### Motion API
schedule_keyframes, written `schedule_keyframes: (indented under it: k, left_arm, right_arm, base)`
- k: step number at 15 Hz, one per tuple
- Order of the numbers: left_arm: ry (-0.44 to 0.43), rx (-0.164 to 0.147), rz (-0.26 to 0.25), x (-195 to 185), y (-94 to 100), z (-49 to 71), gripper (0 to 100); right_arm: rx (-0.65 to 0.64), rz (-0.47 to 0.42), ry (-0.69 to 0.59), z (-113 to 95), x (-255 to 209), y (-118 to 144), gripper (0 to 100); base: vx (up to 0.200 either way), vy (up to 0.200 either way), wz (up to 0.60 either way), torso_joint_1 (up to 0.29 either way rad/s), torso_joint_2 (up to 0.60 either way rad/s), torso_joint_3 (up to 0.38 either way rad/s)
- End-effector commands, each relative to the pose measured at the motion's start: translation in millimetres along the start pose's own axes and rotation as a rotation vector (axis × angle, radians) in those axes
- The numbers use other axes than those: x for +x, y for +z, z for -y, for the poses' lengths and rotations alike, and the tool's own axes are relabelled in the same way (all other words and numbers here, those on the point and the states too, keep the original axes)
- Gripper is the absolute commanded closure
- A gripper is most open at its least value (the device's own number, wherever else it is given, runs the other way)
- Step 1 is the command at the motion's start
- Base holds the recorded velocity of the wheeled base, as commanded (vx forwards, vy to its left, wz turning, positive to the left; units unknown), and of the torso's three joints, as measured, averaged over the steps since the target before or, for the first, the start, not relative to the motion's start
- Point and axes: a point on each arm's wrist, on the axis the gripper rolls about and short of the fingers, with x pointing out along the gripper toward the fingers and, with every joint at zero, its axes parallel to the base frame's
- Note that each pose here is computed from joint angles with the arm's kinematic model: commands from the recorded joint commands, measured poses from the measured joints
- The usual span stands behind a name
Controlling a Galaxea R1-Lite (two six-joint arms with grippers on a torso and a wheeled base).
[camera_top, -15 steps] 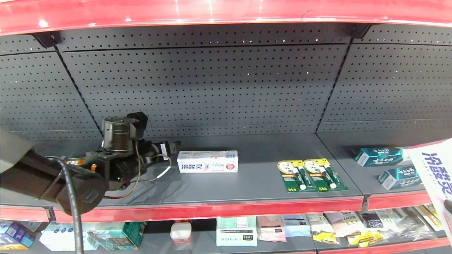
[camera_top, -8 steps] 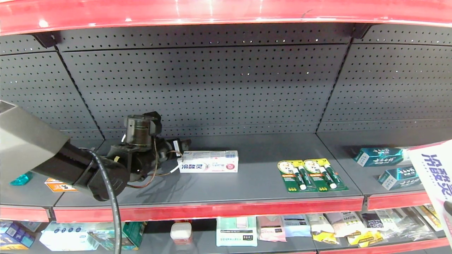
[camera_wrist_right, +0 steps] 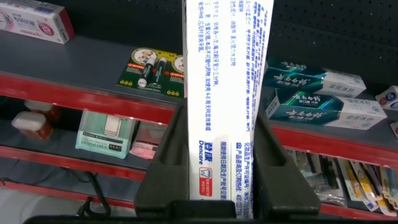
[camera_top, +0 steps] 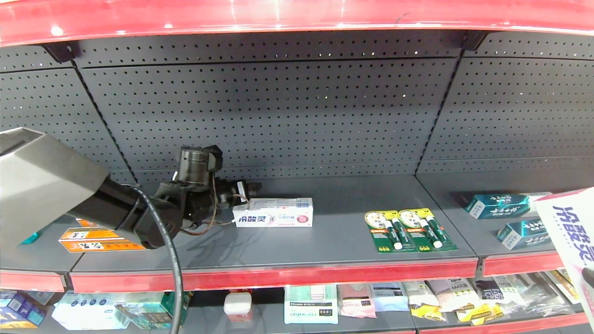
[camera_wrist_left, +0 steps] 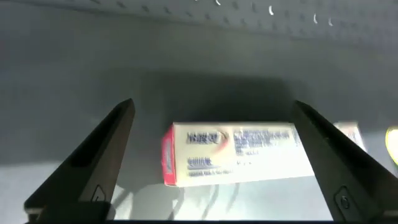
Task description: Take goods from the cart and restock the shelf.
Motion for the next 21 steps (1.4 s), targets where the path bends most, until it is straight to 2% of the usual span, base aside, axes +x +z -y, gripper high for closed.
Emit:
schedule_keyframes:
  k: [1, 4, 8, 13, 16, 17, 19, 20, 21]
  left_arm:
    - [-0.002, 0.016, -0.032, 1.7, 0.9, 0.4, 0]
    - [-0.055, 0.014, -0.037, 12.1, 11.0, 5.0, 0]
    - [-0.066, 0.012, -0.041, 27.4, 18.5, 6.4, 0]
    - [-0.093, 0.073, -0.123, 36.5, 10.1, 5.0, 0]
    - [-0.12, 0.074, -0.105, 41.1, 16.6, 8.5, 0]
    - [-0.131, 0.087, -0.108, 41.6, 17.0, 8.3, 0]
    - [-0.144, 0.143, -0.143, 41.7, 13.5, 7.4, 0]
    - [-0.148, 0.162, -0.162, 42.0, 12.0, 7.6, 0]
    - [-0.146, 0.166, -0.18, 45.2, 8.6, 8.0, 0]
  right_arm:
    - [-0.001, 0.003, 0.0, -0.1, -0.5, -0.4, 100]
    - [-0.001, -0.006, 0.001, -0.9, -0.6, -4.2, 100]
    - [-0.001, 0.01, -0.003, -1.0, -3.8, -4.9, 100]
    - [-0.001, 0.011, -0.004, -1.4, -5.0, -6.7, 100]
    - [-0.004, 0.009, -0.005, -1.8, -5.6, -8.8, 100]
    - [-0.004, 0.01, -0.003, -2.0, -5.7, -9.5, 100]
    - [-0.004, 0.012, -0.002, -2.1, -6.2, -9.6, 100]
    - [-0.004, 0.01, -0.002, -2.2, -6.1, -10.0, 100]
    - [-0.004, 0.012, -0.002, -2.1, -6.1, -9.9, 100]
  base:
    - [0.0, 0.0, 0.0, 0.0, 0.0, 0.0]
    - [0.0, 0.0, 0.0, 0.0, 0.0, 0.0]
    - [0.0, 0.0, 0.0, 0.0, 0.0, 0.0]
    - [0.0, 0.0, 0.0, 0.0, 0.0, 0.0]
    - [0.0, 0.0, 0.0, 0.0, 0.0, 0.0]
    - [0.0, 0.0, 0.0, 0.0, 0.0, 0.0]
    - [0.0, 0.0, 0.0, 0.0, 0.0, 0.0]
    - [0.0, 0.0, 0.0, 0.0, 0.0, 0.0]
    - [0.0, 0.0, 0.0, 0.0, 0.0, 0.0]
